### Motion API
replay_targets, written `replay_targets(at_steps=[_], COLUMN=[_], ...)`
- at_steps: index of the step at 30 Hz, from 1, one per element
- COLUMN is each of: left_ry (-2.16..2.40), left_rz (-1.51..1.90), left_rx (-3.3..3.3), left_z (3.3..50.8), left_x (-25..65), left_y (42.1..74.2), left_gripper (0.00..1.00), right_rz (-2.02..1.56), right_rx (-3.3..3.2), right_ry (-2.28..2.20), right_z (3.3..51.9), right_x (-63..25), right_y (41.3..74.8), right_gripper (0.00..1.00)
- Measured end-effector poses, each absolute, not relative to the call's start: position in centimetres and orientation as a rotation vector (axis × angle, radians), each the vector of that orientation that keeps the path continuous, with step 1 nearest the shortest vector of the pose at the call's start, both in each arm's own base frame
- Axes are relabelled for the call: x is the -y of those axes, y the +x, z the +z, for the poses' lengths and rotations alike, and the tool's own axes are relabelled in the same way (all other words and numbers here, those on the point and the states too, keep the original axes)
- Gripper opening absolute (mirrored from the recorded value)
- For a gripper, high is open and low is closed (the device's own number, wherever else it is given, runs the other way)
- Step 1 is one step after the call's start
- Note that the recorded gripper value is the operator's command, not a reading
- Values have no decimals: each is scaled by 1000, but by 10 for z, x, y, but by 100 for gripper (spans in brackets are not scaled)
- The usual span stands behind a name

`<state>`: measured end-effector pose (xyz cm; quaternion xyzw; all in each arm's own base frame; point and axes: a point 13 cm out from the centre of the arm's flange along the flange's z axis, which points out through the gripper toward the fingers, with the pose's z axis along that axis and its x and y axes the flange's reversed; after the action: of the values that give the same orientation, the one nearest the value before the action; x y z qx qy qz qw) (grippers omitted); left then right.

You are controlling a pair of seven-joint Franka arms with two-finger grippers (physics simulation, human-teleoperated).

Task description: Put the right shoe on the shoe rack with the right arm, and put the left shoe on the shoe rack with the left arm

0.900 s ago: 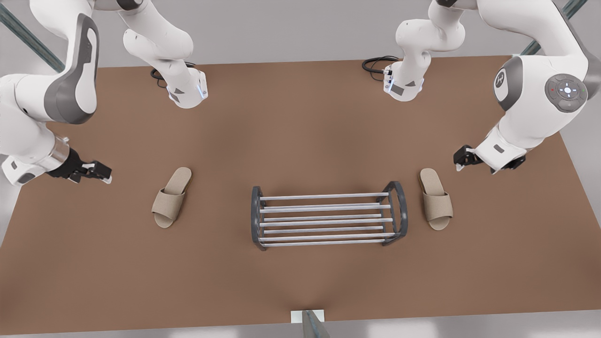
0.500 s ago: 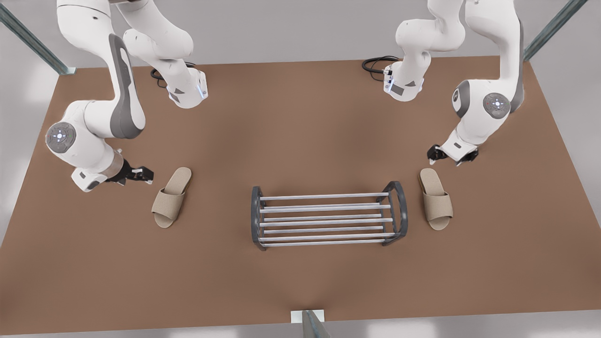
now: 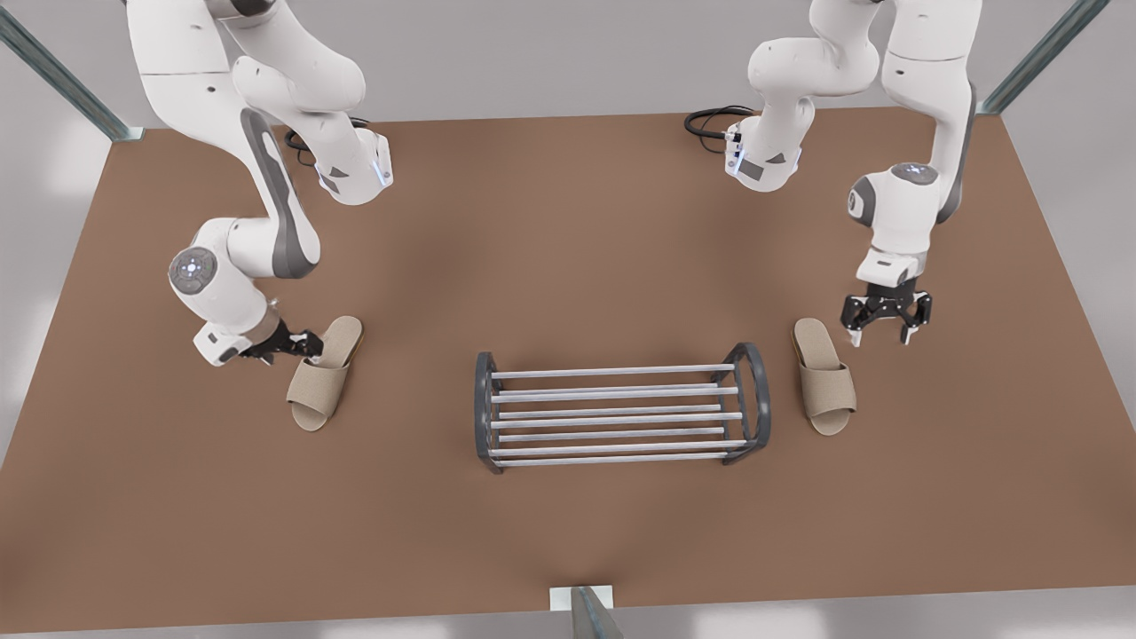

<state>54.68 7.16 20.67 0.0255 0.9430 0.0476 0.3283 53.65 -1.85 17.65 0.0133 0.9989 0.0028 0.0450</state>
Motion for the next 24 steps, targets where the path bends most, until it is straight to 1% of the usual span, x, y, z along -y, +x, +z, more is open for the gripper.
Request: replay_targets(at_steps=[3,5,7,12,17,24], left_ry=[128,205,225,193,174,187], left_rz=[111,86,79,99,130,163], left_rx=[-2472,-2474,-2470,-2495,-2527,-2563], left_z=[187,176,172,153,134,104], left_x=[-51,-19,-11,-30,-52,-65], left_y=[548,548,548,543,537,545], left_gripper=[100,100,100,100,100,100], right_rz=[1,-2,-3,-5,-3,-15], right_rx=[-3028,-3015,-3007,-3011,-3026,-3051], right_ry=[103,94,70,45,23,-33], right_z=[160,156,153,142,126,107], right_x=[45,44,38,37,39,41], right_y=[531,526,523,511,508,505], right_gripper=[100,100,100,100,100,100])
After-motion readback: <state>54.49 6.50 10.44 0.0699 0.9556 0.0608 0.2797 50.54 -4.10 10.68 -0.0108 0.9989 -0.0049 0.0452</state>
